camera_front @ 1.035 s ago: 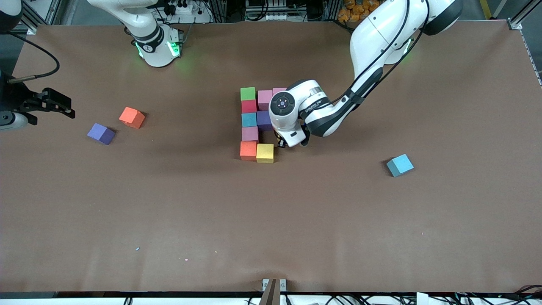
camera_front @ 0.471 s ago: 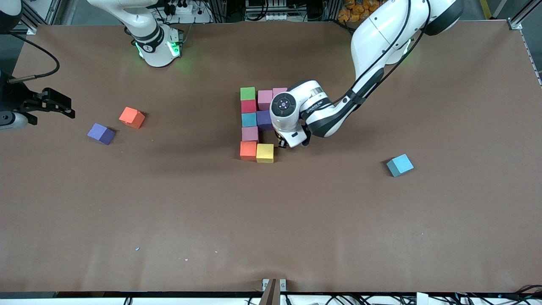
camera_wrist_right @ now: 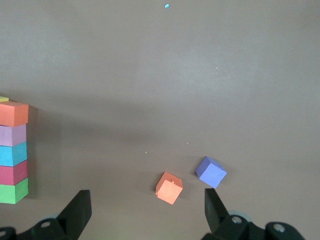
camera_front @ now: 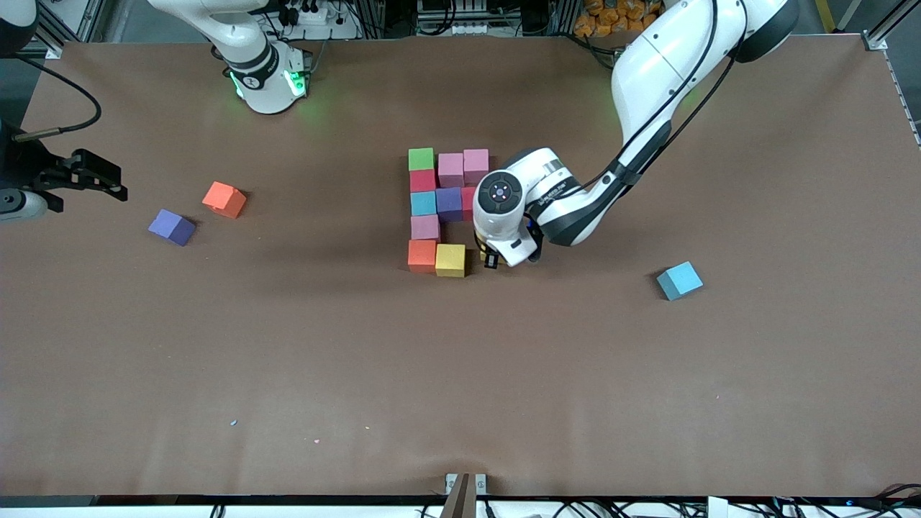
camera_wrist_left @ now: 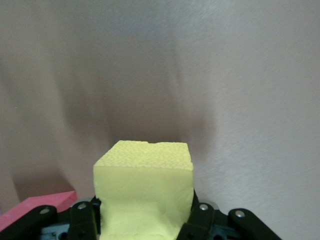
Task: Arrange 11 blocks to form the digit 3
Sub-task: 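Lower the yellow cube beside the first yellow cube and open the left gripper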
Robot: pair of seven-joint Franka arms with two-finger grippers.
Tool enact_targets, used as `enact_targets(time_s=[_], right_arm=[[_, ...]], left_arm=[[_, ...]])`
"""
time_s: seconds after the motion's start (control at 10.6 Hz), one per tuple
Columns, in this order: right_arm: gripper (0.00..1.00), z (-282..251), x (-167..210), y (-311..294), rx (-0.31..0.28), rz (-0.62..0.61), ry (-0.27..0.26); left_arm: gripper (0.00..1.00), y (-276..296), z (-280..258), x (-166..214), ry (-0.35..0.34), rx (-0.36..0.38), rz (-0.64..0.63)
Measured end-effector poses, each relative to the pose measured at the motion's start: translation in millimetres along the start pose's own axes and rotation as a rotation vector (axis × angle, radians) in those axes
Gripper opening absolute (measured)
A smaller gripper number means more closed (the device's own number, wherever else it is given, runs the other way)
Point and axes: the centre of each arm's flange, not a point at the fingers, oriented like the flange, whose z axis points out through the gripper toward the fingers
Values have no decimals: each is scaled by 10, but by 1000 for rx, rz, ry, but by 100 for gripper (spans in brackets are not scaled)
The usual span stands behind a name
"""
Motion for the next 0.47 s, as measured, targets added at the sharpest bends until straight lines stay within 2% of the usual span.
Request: enact_targets(time_s=[0.47], right_arm=[[100, 0, 0, 1, 0, 0, 0]], left_arm=[[58, 116, 70, -136, -51, -28, -66]])
